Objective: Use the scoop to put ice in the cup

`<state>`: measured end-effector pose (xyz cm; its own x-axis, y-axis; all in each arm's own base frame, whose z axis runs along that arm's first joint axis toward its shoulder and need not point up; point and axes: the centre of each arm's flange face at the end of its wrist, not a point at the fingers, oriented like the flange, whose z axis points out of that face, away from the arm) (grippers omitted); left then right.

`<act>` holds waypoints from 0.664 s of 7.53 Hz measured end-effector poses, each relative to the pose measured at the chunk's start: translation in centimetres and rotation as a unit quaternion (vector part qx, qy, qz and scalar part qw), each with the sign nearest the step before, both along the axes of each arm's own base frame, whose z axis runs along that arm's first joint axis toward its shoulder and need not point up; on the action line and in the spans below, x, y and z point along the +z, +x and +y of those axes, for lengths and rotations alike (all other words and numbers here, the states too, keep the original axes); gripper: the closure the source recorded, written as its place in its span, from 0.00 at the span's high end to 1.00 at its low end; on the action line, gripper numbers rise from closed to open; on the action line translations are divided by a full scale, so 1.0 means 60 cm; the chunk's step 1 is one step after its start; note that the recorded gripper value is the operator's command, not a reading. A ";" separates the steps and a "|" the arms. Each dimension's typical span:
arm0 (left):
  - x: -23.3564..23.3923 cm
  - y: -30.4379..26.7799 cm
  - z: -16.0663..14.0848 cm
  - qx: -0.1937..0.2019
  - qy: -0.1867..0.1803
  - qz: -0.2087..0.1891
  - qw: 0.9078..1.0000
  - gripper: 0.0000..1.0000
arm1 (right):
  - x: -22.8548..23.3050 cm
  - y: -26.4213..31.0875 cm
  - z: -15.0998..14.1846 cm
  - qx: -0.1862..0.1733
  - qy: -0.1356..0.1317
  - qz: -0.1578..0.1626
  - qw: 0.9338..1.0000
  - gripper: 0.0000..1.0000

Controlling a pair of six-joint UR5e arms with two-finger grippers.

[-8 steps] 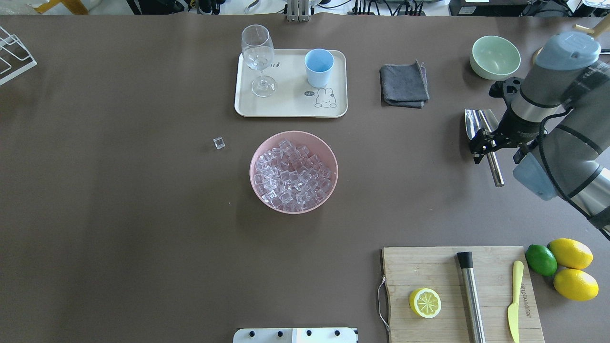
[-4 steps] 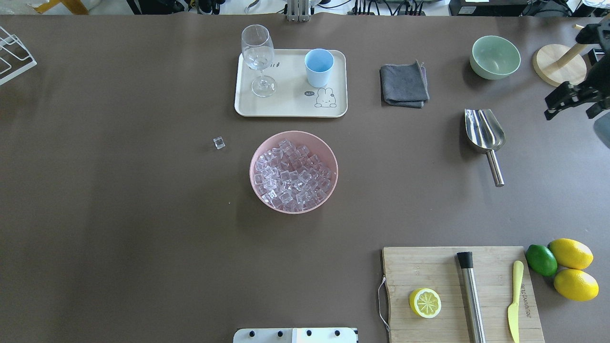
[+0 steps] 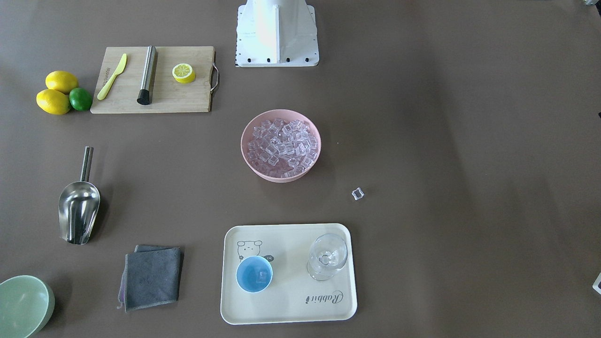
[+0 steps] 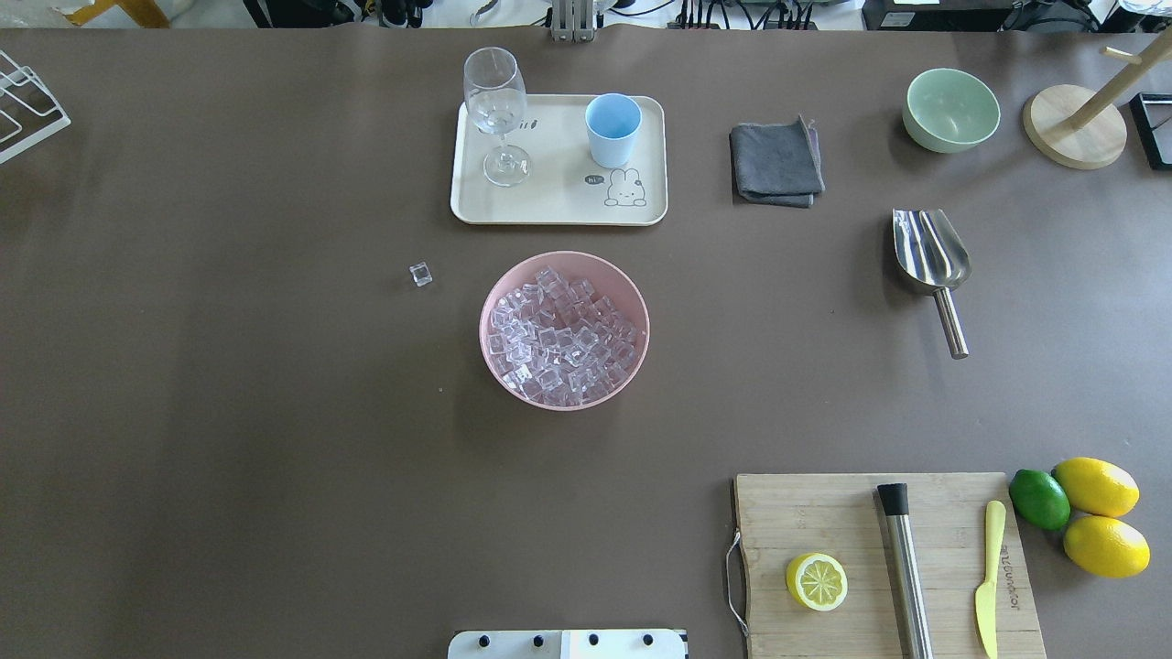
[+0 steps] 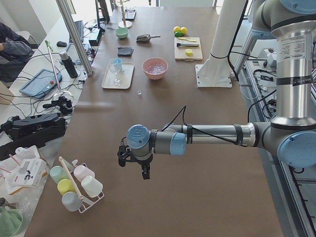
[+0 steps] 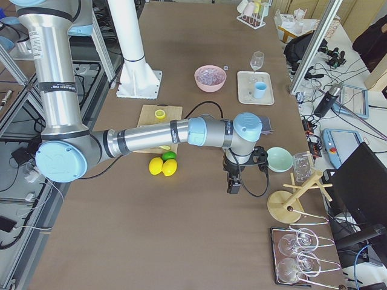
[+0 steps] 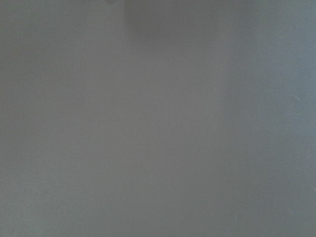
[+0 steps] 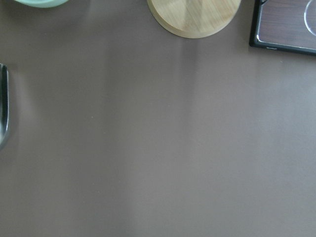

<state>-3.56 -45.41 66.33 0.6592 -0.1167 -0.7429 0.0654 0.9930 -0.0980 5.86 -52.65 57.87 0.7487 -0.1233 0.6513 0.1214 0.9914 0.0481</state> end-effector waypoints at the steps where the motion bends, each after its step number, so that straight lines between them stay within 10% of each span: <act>1: -0.001 -0.001 0.000 -0.001 0.000 0.000 1.000 0.98 | 0.013 0.022 0.013 -0.006 -0.007 0.000 1.000 1.00; 5: -0.039 -0.004 -0.001 -0.023 -0.027 0.000 0.999 0.98 | 0.067 0.051 0.060 -0.001 -0.026 -0.002 1.000 1.00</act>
